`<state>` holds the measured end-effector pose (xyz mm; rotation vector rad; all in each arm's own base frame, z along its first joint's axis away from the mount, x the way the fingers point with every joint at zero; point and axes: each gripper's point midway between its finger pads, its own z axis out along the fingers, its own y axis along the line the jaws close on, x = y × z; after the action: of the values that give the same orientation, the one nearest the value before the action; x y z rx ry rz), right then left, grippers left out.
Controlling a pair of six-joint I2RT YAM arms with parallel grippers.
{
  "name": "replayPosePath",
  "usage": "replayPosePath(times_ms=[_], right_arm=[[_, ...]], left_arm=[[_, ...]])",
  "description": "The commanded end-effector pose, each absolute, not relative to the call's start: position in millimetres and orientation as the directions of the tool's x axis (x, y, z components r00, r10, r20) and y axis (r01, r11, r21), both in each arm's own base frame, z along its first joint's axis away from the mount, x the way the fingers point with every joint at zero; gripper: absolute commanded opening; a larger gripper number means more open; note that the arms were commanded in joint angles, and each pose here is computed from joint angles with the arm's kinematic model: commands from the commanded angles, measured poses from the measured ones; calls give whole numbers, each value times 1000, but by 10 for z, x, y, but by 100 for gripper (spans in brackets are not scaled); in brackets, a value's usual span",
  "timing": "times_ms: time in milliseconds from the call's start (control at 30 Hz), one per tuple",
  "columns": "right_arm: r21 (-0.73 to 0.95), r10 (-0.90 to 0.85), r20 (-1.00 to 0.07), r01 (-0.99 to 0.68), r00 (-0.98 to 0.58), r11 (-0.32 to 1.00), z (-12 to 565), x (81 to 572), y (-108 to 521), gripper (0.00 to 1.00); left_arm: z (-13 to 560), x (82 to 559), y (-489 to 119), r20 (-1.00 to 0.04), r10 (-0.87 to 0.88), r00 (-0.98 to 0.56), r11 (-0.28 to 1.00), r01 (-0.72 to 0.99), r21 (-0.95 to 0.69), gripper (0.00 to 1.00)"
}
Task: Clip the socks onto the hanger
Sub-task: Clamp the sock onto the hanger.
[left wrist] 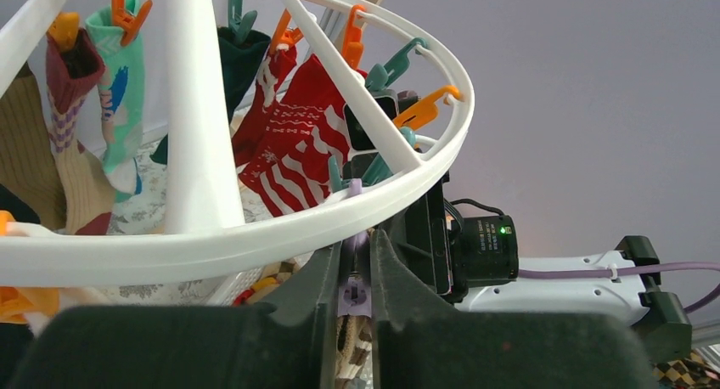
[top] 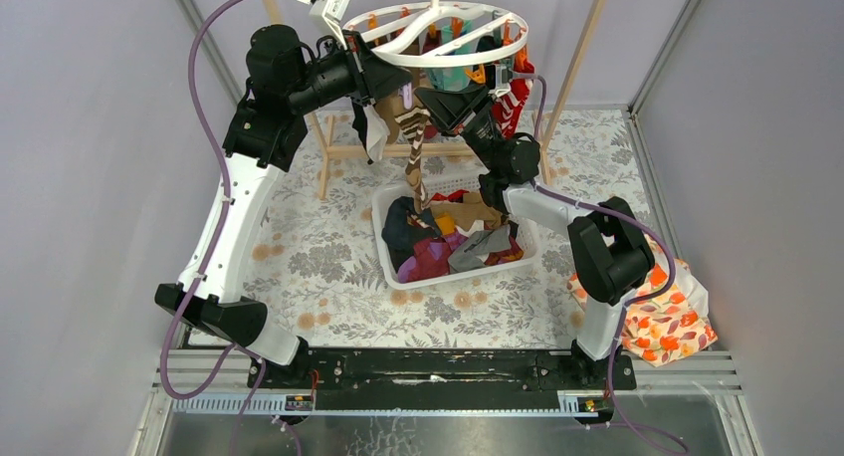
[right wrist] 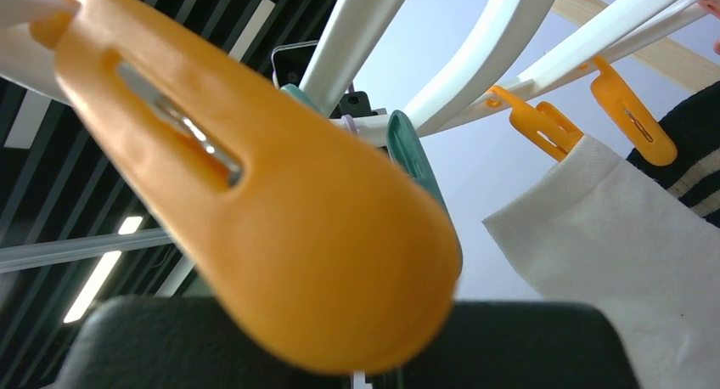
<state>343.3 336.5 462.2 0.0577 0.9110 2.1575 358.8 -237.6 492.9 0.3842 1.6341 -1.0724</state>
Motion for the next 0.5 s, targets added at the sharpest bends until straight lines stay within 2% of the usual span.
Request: replayPosePath(times_ms=[0,200,233,333,433,467], right_arm=[[460,729,-259,-744,-634,-484,5030,3193,3138,0],[450,735,-263,-753,-625,-480,5063,3173,3127,0],[450,736,-263,-754,-623,-478,5064,3173,3121,3],[450,738,-272,-760,-617,-469,5052,3160,3124,9],[453,739,-280,-763,-613,-461,5029,3151,3131,14],[453,741,-284,-766,-608,-455,5022,3151,3130,15]], left_arm=[[4985,3460,-2395,-901,-258,-349,505,746,-434,20],[4987,3439,-2379,-906,-255,-338,510,749,-423,47],[4985,3432,-2374,-907,-253,-337,513,748,-421,52],[4962,3421,-2327,-912,-251,-324,539,736,-409,71],[4913,3409,-2254,-919,-246,-308,577,716,-394,96],[4878,3404,-2230,-920,-241,-310,589,707,-392,98]])
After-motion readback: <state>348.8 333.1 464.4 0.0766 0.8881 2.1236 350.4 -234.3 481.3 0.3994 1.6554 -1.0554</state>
